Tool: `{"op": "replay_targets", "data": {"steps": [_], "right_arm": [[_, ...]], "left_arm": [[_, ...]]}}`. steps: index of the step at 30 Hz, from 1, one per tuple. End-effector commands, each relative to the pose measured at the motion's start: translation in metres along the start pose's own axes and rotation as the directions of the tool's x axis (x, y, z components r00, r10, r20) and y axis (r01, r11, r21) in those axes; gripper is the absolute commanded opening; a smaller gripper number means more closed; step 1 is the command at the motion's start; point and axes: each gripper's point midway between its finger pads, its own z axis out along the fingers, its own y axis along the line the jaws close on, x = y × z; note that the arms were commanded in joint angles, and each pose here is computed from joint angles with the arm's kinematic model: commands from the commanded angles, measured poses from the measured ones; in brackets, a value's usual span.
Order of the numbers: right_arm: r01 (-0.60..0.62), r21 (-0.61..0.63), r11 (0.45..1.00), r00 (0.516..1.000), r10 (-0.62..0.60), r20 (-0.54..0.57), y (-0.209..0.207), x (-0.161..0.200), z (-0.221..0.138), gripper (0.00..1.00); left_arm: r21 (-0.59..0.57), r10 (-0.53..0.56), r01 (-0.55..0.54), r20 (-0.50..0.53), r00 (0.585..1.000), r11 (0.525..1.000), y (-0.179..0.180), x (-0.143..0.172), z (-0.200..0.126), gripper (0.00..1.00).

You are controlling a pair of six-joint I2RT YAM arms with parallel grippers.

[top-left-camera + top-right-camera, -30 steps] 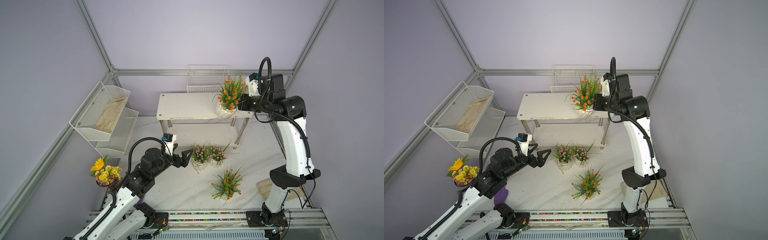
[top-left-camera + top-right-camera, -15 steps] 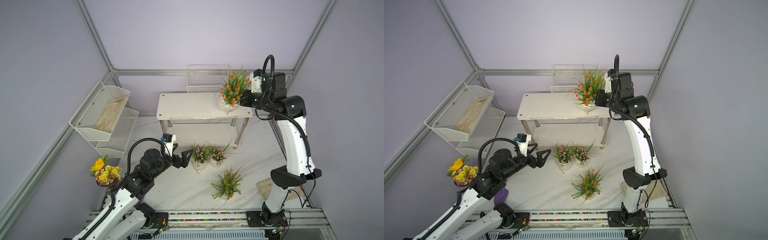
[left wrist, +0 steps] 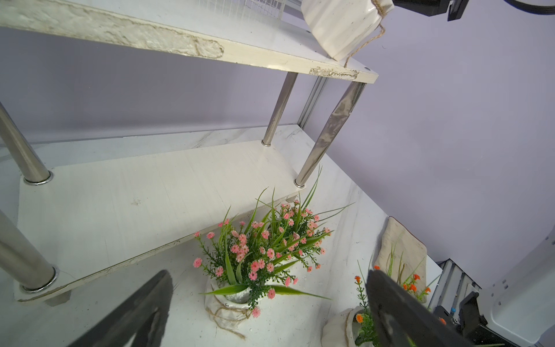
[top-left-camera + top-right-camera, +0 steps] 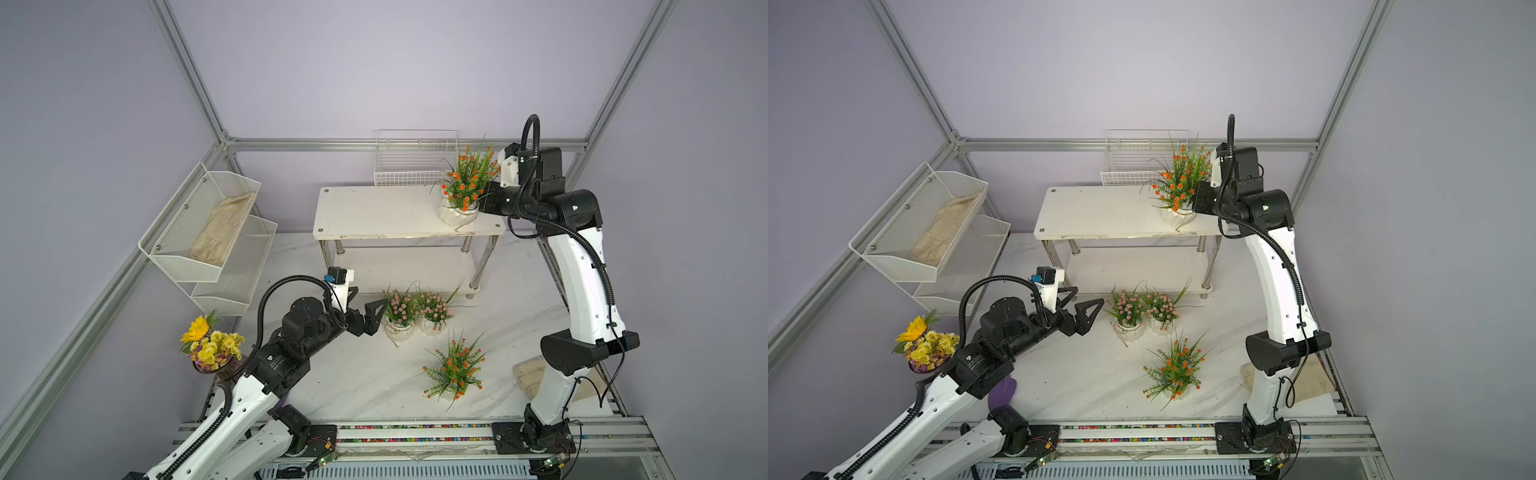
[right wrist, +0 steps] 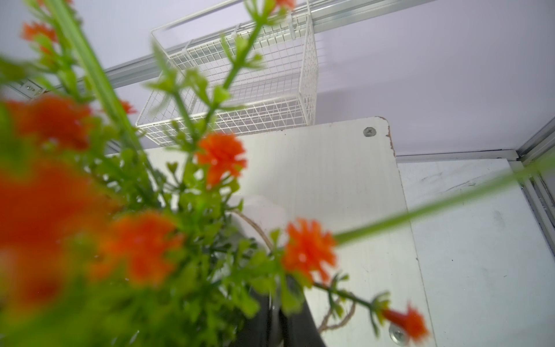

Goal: Place the baby's breath potted plants on the rack by color
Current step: Place the baby's breath potted plant on the rack.

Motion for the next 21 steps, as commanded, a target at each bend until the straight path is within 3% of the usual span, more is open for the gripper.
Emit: {"op": "replay_targets", "data": {"steps": [1, 5, 12, 21], "right_arm": [[-0.012, -0.028, 1.000, 0.995, 0.014, 0.098, 0.0042, -0.0252, -0.0036, 0.00], [-0.012, -0.022, 1.000, 0.995, 0.014, 0.094, 0.0025, -0.0244, -0.0008, 0.04], [-0.020, -0.026, 0.999, 0.994, 0.023, 0.104, 0.0022, -0.0269, -0.0009, 0.22], [-0.026, -0.032, 0.999, 0.993, 0.030, 0.112, 0.0023, -0.0288, -0.0003, 0.25]], "left_arm": [[-0.001, -0.005, 0.005, 0.014, 1.000, 1.000, 0.0020, 0.0043, 0.0020, 1.00], [-0.001, -0.004, 0.004, 0.019, 1.000, 1.000, 0.0017, 0.0037, 0.0007, 1.00], [-0.005, -0.004, 0.004, 0.016, 1.000, 1.000, 0.0028, 0.0049, 0.0009, 1.00], [-0.005, -0.001, 0.001, 0.020, 1.000, 1.000, 0.0023, 0.0030, 0.0000, 1.00]]}}
